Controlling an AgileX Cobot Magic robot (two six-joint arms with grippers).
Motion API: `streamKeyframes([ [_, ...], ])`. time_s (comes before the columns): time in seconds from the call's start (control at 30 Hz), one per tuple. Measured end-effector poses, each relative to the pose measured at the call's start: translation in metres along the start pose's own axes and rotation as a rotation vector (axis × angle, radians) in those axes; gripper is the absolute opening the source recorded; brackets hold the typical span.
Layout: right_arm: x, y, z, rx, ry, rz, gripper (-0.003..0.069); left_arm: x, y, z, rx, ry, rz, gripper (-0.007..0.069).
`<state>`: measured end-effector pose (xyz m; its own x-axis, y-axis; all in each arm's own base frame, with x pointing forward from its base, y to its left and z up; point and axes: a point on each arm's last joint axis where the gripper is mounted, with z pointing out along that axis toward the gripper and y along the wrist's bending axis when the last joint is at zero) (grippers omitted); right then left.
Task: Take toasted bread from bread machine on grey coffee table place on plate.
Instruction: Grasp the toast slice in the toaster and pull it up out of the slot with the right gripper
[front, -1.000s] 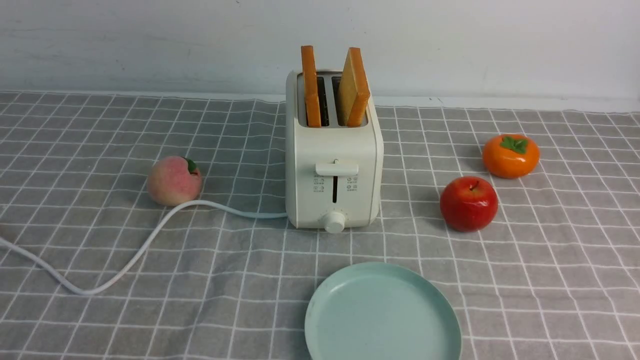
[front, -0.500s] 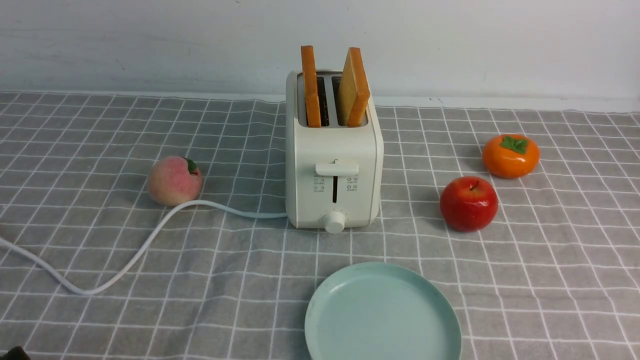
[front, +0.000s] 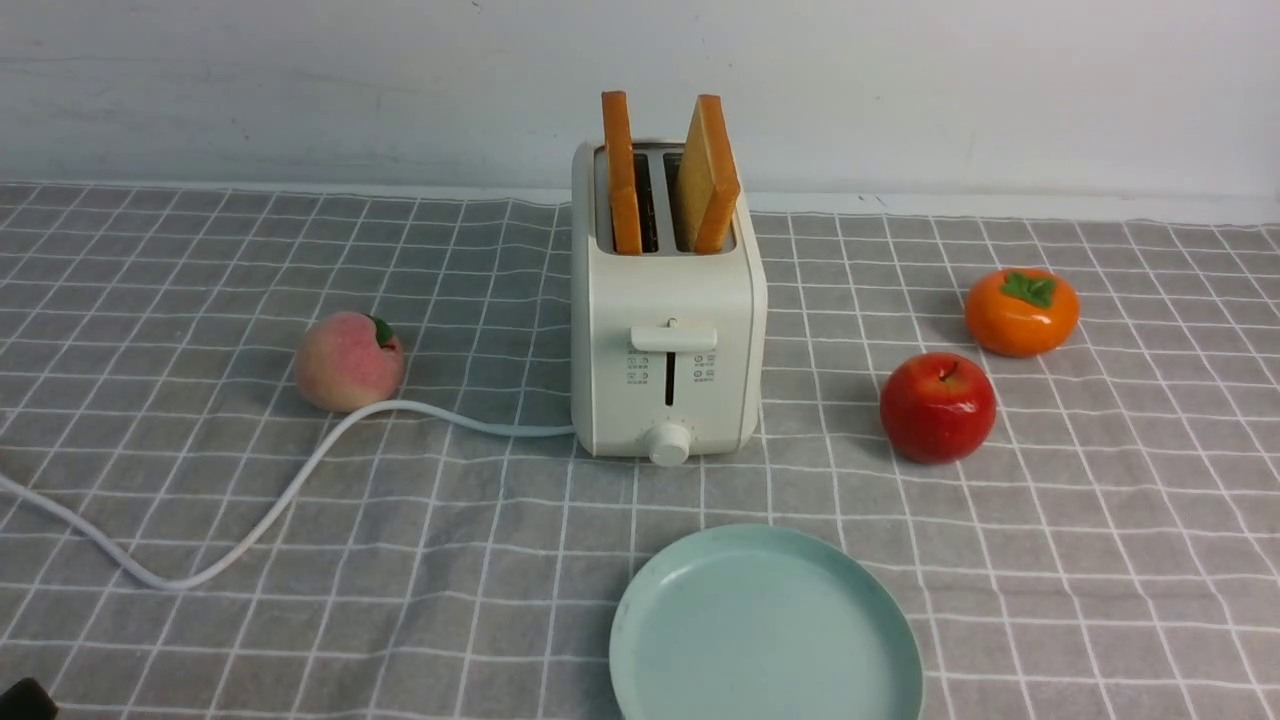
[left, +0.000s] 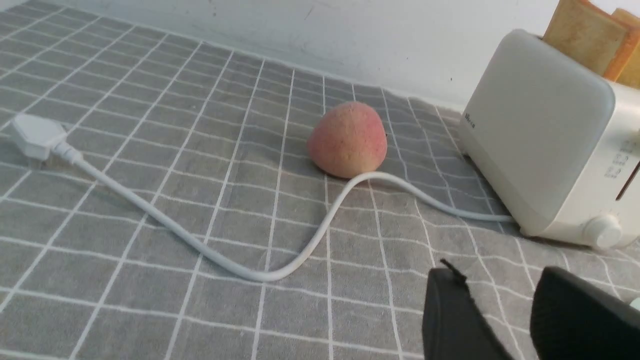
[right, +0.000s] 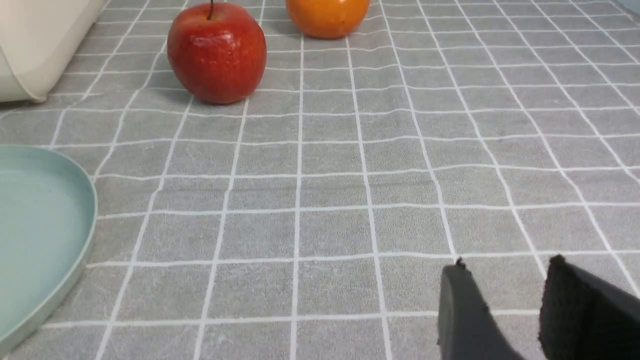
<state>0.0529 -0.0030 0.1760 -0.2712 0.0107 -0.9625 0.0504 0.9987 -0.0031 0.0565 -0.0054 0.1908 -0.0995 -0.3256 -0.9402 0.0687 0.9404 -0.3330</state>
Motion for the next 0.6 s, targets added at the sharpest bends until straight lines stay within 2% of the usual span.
streamKeyframes([
  [0.17, -0.008, 0.000, 0.000, -0.002, -0.107, 0.000, 0.0239, -0.006, -0.002, 0.000, 0.027, -0.067, 0.001, 0.0237],
  [0.3, -0.025, 0.000, -0.003, -0.005, -0.293, 0.000, 0.0239, -0.014, -0.006, -0.001, 0.072, -0.155, 0.021, 0.0237],
  [0.4, -0.033, 0.001, -0.006, -0.007, -0.392, 0.000, 0.0239, -0.016, -0.006, -0.002, 0.070, -0.175, 0.008, 0.0237],
  [0.6, -0.038, 0.001, -0.008, -0.007, -0.456, -0.005, 0.0239, -0.016, -0.006, -0.002, 0.069, -0.172, 0.008, 0.0237],
])
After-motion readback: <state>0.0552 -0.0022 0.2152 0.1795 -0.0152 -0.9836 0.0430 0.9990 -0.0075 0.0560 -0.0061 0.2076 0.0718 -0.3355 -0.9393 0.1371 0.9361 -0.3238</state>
